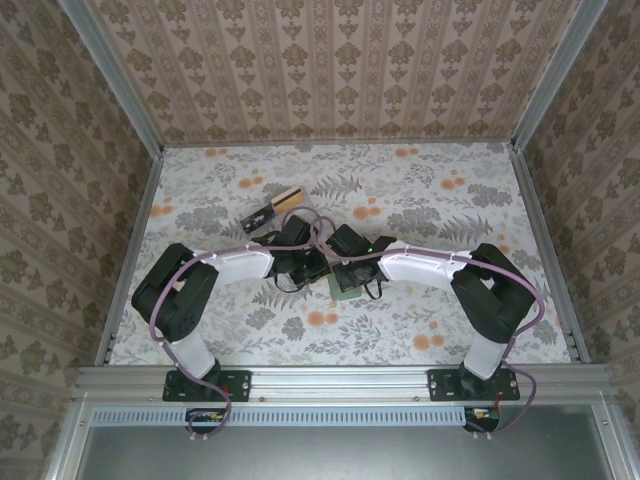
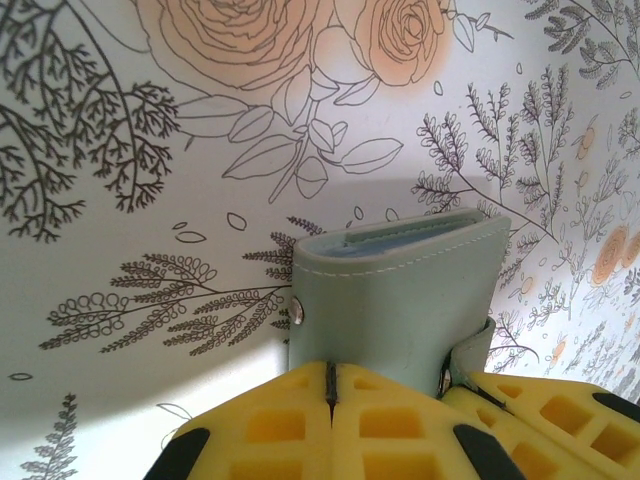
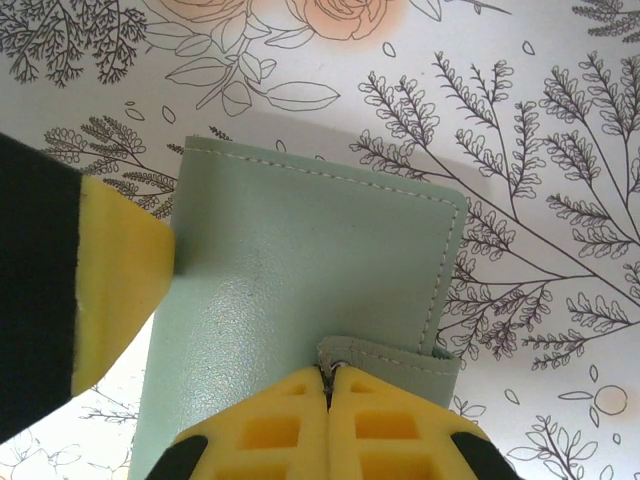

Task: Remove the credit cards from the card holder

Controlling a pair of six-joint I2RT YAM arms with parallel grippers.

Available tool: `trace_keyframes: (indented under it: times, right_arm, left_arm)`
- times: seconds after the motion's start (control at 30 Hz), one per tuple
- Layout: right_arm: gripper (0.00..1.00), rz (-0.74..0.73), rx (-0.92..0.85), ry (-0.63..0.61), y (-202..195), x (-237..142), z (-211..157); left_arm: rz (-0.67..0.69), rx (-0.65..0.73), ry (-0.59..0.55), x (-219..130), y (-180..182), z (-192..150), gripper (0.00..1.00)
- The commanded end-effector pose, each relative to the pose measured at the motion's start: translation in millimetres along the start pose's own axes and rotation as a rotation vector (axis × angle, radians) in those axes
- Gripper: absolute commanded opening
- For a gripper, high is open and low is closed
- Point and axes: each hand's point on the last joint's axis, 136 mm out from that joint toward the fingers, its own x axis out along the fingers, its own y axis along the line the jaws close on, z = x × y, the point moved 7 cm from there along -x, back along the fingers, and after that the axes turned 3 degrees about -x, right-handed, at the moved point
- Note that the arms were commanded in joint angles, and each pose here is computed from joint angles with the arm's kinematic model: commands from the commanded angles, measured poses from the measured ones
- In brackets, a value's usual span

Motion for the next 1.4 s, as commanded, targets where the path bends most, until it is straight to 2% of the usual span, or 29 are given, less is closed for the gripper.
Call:
trace_keyframes:
  times: [0.0,0.1,0.27,0.6,0.8,0.97,1.13,1.17,1.27,1.37]
  right_arm:
    - [0.00,0.017,0.008,0.043,2,4,-9]
    - [0.00,0.055,0.035,0.039,6,3,-8]
    - [0.00,0.104,0.077,0.022,11,2,-5]
    - [0.00,0.173,0.205,-0.038,-3,-12,-2]
    - [0.00,0.195,0.313,-0.072,-28,-23,-7]
    - [0.00,0.189,0.346,-0.086,-40,-32,-12]
    - [0.00,0.213,0.336,-0.101,-40,-45,-8]
    - [0.00,0.225,0.335,-0.107,-38,-48,-6]
    - [0.00,0.256,0.338,-0.139,-36,-61,3]
    - [0.00,0.292,0.343,-0.166,-32,-73,14]
  left_arm:
    - [-0.061,0.064,0.005,-8,-22,-3,0.00]
    - [-0.086,0.091,0.014,-8,-33,-6,0.00]
    - [-0.074,0.066,0.062,7,-27,-10,0.00]
    - [0.207,-0.074,0.187,33,28,-18,0.00]
    - [0.287,-0.076,0.198,36,43,-21,0.00]
    - [0.303,-0.064,0.202,37,45,-21,0.00]
    - [0.201,0.001,0.138,22,21,-12,0.00]
    - [0.175,0.024,0.113,14,12,-9,0.07]
    - [0.126,0.111,-0.002,-20,-17,3,0.42]
    - [0.118,0.177,-0.144,-60,-36,14,0.67]
